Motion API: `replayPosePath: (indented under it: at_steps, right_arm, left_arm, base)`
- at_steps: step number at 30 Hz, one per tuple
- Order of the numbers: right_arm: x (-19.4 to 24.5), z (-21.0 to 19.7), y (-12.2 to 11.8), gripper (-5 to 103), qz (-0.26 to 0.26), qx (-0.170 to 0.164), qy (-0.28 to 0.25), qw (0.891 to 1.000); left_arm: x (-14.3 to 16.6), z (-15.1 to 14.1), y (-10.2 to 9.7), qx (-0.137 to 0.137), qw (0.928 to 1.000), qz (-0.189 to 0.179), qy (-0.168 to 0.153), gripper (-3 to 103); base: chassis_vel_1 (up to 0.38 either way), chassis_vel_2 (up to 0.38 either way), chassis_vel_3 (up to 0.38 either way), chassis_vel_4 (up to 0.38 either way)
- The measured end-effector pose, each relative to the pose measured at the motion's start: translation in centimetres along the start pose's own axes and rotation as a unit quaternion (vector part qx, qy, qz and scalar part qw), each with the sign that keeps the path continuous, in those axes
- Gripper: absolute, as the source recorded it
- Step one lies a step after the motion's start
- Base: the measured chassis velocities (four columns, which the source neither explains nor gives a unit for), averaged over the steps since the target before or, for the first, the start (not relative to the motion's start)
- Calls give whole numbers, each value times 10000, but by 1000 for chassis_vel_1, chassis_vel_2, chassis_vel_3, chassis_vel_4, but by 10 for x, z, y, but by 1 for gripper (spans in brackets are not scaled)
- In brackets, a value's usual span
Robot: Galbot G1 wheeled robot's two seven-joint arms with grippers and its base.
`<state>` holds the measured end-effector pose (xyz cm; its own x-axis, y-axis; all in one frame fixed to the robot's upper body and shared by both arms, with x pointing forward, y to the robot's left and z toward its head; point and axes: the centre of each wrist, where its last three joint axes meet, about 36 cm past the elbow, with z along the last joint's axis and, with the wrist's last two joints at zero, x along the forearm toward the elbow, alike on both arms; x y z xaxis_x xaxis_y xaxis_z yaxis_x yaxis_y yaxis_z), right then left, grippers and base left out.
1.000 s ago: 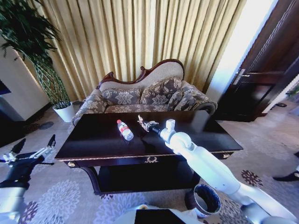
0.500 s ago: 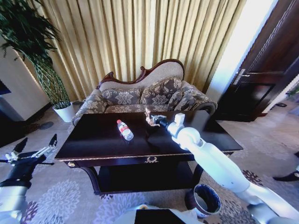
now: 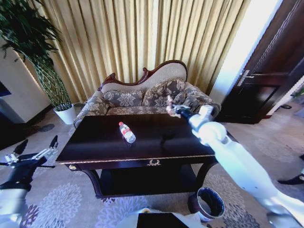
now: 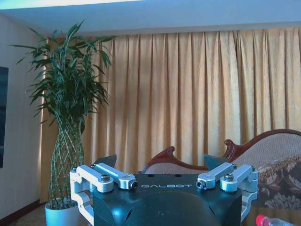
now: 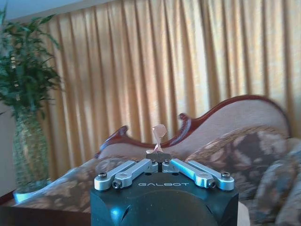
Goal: Move to the front of the table and place the trash on the table into the trash bin.
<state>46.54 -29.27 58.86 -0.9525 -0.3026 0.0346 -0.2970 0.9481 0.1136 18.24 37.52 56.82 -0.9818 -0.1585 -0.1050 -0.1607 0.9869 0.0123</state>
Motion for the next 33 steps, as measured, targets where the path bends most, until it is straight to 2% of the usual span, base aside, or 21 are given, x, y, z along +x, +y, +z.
replayPosePath:
  at_steps: [2, 5, 9, 22, 33]
  right_arm:
    - [8, -2, -6, 0, 104, 35, -37, 9999]
    - [45, -9, -28, 0, 533, 269, -154, 9981]
    - [69, 3, -34, 0, 786, 456, -90, 9958]
    - [114, 14, -16, 0, 1062, 243, -124, 9940]
    - [128, 16, -7, 0, 1107, 247, -169, 9934]
  left_arm:
    - [0, 0, 0, 8, 10000, 4, -16, 100]
    - [-3, 0, -2, 26, 9999, 70, -99, 100]
    - [-7, 0, -4, 79, 9998, 140, -153, 100]
    - [-14, 0, -9, 122, 9994, 284, -158, 100]
    - [-17, 3, -15, 134, 9991, 374, -109, 100]
  base:
    - [0, 0, 0, 0]
    - [0, 0, 0, 0]
    - [0, 0, 0, 0]
    - [0, 0, 0, 0]
    - [0, 0, 0, 0]
